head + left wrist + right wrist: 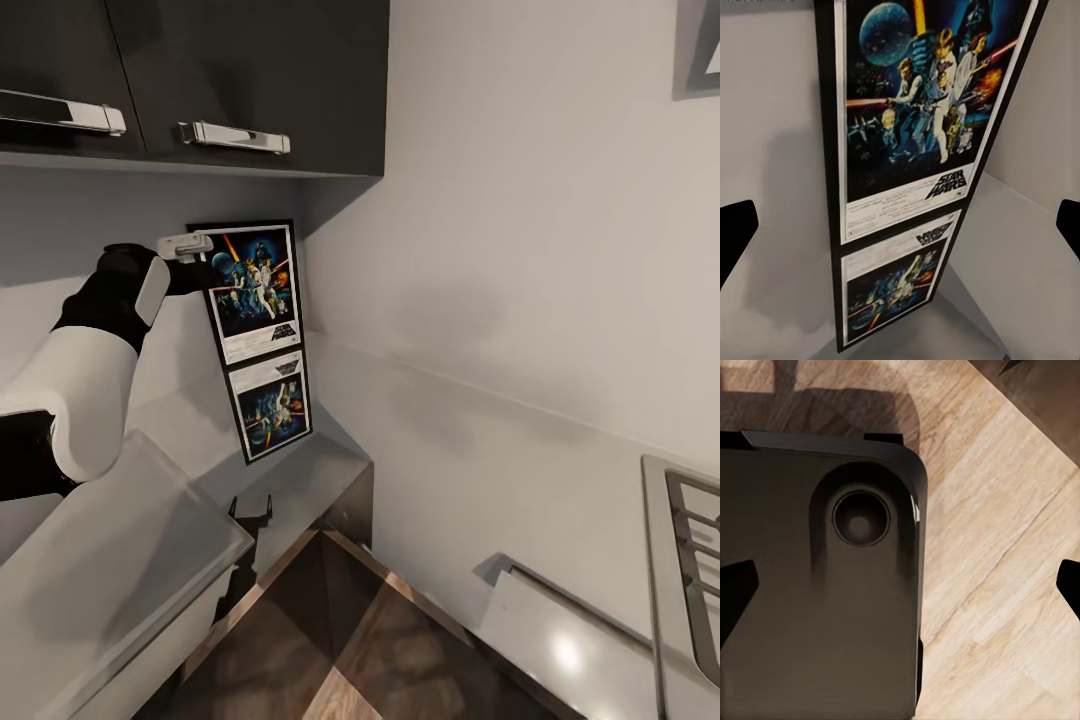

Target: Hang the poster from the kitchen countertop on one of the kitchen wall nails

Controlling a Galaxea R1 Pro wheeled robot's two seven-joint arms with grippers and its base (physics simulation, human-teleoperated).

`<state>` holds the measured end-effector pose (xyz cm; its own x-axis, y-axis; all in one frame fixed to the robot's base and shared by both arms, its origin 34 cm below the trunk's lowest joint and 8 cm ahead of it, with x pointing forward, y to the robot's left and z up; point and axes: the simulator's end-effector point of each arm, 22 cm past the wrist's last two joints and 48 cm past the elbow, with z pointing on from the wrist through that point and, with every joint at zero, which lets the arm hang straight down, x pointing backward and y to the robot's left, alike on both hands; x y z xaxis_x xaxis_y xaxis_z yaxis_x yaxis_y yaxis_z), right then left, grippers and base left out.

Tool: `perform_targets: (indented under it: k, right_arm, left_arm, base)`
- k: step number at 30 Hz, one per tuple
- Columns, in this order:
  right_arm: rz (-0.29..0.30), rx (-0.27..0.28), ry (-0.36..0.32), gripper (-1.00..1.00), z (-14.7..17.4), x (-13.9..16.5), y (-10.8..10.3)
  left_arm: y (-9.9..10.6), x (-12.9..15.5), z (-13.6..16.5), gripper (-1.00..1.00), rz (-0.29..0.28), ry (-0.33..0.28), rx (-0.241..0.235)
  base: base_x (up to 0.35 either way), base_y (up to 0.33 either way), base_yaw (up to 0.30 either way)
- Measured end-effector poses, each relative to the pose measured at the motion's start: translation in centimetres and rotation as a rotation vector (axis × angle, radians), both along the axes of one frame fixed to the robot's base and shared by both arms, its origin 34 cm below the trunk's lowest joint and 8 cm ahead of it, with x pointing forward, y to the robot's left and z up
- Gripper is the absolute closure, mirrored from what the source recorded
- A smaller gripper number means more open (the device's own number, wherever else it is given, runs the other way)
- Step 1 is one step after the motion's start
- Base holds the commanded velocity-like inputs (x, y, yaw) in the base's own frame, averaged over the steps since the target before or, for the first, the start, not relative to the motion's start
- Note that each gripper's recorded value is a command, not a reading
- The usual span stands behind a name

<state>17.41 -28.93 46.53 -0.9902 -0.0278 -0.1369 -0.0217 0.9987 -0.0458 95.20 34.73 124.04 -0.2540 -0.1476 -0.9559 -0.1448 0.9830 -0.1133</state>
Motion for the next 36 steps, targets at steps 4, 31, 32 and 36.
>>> perform_targets:
  k: [4, 31, 32, 36]
  right_arm:
    - [0.0, 0.001, 0.001, -1.0, 0.0, -0.08, 0.02]
    - [-0.002, 0.001, 0.002, -1.0, 0.0, -0.05, 0.02]
    - [-0.001, 0.001, 0.002, -1.0, 0.0, -0.05, 0.02]
    - [-0.001, 0.001, 0.002, -1.0, 0.0, -0.06, 0.03]
  left_arm:
    - [0.0, 0.0, 0.01, -1.0, 0.0, 0.0, 0.0]
    - [0.01, -0.05, 0.24, -1.0, 0.0, -0.005, 0.002]
    - [0.01, -0.04, 0.23, -1.0, 0.0, -0.005, 0.001]
    - [0.02, -0.02, 0.22, -1.0, 0.001, -0.005, 0.001]
  base:
    - [0.0, 0.0, 0.0]
    - [0.106, 0.0, 0.0]
    - [0.078, 0.0, 0.0]
    - [0.034, 0.0, 0.0]
